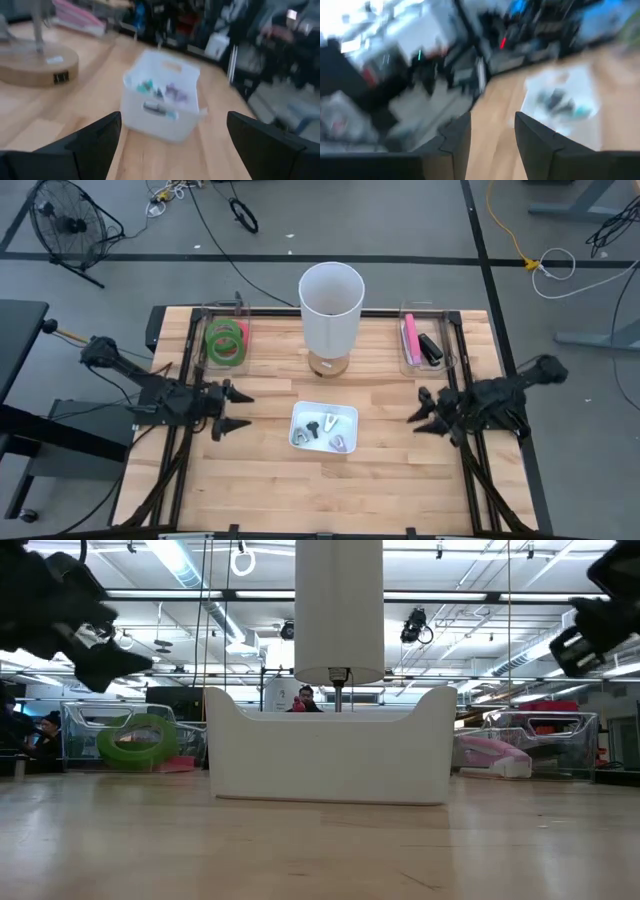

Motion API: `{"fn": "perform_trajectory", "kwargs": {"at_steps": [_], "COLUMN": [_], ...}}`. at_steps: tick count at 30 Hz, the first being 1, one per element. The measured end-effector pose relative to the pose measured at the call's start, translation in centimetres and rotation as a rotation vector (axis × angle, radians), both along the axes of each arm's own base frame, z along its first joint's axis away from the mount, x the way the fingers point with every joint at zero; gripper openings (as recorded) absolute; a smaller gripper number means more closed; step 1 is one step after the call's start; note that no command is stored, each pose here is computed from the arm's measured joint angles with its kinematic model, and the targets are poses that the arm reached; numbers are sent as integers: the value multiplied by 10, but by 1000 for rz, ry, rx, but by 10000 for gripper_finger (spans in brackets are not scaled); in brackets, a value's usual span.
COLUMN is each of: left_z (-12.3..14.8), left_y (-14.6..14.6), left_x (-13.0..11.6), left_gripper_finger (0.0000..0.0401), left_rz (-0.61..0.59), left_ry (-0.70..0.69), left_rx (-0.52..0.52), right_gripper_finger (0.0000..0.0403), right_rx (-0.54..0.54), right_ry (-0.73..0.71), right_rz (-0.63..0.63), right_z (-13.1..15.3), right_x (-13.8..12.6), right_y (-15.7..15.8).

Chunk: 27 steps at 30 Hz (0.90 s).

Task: Pick and place Stapler, Stapler remover, tape
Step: Return to Home Position

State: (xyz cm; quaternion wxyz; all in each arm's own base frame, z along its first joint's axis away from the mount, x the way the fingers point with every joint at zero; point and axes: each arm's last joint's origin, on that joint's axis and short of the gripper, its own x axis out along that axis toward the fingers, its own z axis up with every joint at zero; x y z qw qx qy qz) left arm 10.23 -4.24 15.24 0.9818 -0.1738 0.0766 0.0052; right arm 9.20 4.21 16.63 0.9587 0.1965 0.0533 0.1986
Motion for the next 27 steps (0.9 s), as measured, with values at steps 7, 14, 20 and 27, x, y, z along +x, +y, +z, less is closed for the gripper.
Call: {"fn": "perform_trajectory", "kwargs": {"at_steps": [7,14,20,27], "left_z": [9,10,20,26], "left_y": [18,30,38,43], "left_x": [0,1,-6,-8], "left_gripper_finger": [367,367,367,367], "left_rz": [152,269,326,374], "left_ry": [-91,-112,-234,-305], "left_rx": [-43,-45,-86,-105], "right_gripper_finger": [153,153,153,153], "right_rx": [57,58,65,72], "right_ry": [-192,-214,-202,-200], "right_rz": [-273,-504,-616,-581], "right_z": [18,20,19,19], "right_x": [2,3,2,2], "right_y": [-28,-43,-46,-41]}}
